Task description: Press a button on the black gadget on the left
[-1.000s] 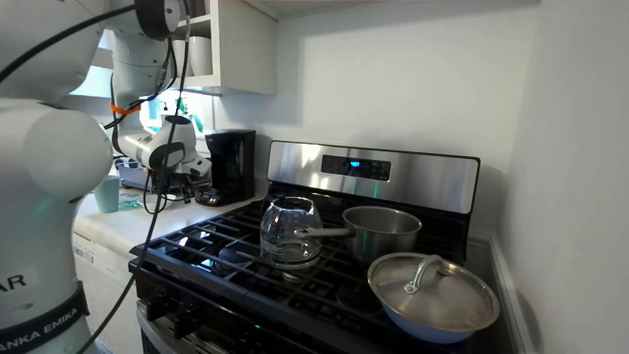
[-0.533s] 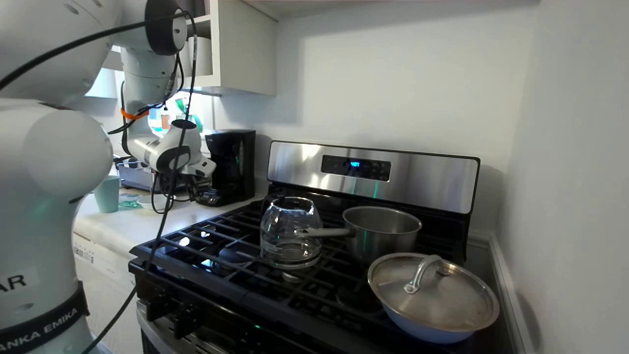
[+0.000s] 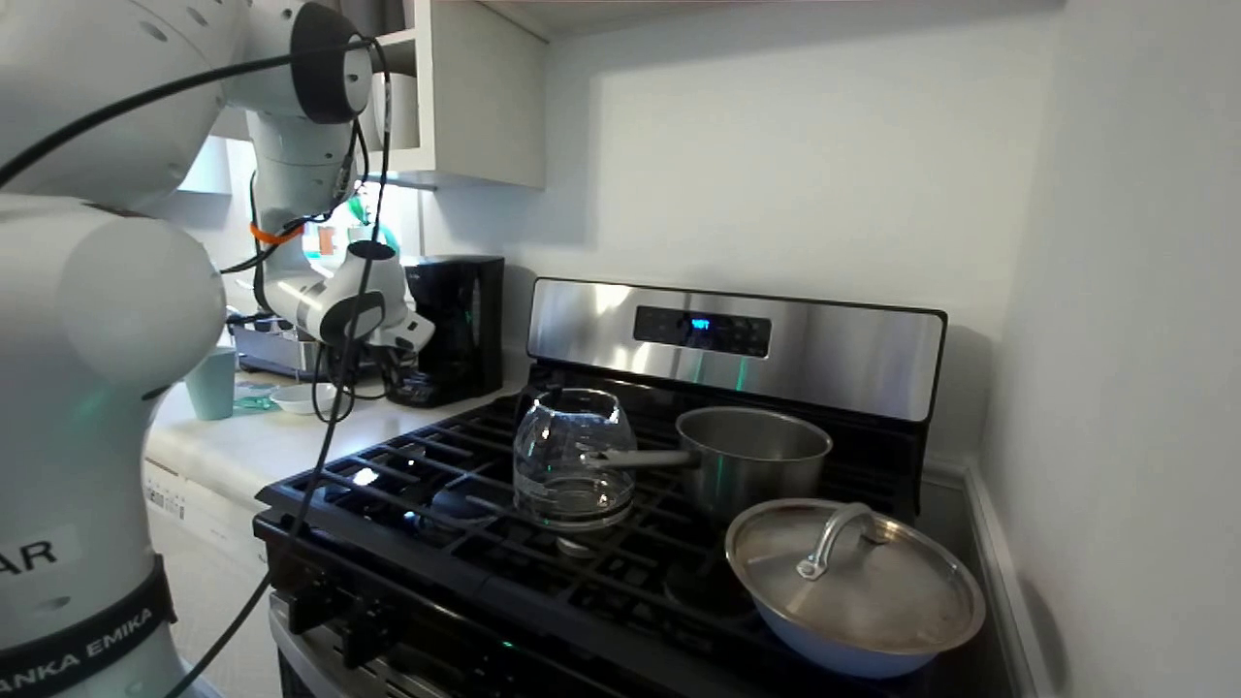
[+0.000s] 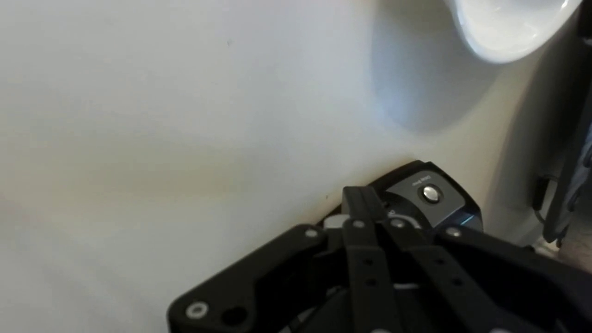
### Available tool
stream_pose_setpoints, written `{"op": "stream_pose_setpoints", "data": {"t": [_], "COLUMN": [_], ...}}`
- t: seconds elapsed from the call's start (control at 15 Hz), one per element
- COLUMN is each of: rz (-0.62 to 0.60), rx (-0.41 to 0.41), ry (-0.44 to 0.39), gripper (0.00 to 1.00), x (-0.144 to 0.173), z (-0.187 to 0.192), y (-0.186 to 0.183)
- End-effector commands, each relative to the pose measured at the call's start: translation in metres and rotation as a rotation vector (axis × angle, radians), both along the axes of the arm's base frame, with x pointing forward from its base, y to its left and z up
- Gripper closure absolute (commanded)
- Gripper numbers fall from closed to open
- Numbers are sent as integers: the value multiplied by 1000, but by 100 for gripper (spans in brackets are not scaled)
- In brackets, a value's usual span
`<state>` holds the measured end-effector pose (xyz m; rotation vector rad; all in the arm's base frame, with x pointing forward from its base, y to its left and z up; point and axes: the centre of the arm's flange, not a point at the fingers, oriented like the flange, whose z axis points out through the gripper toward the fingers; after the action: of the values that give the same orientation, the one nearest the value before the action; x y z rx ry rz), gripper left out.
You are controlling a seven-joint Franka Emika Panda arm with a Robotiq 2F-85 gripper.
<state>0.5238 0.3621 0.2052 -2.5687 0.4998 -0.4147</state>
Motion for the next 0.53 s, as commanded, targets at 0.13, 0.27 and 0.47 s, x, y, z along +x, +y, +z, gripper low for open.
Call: {"op": "stream_pose_setpoints", "data": {"t": [0.13, 0.27, 0.47], "rz": [-7, -11, -18], "rx": [-6, -6, -2], "ry": [-21, -24, -31], "gripper": [100, 100, 100], "x": [14, 17, 21], "z": [-5, -7, -10], "y": [9, 9, 8]}}
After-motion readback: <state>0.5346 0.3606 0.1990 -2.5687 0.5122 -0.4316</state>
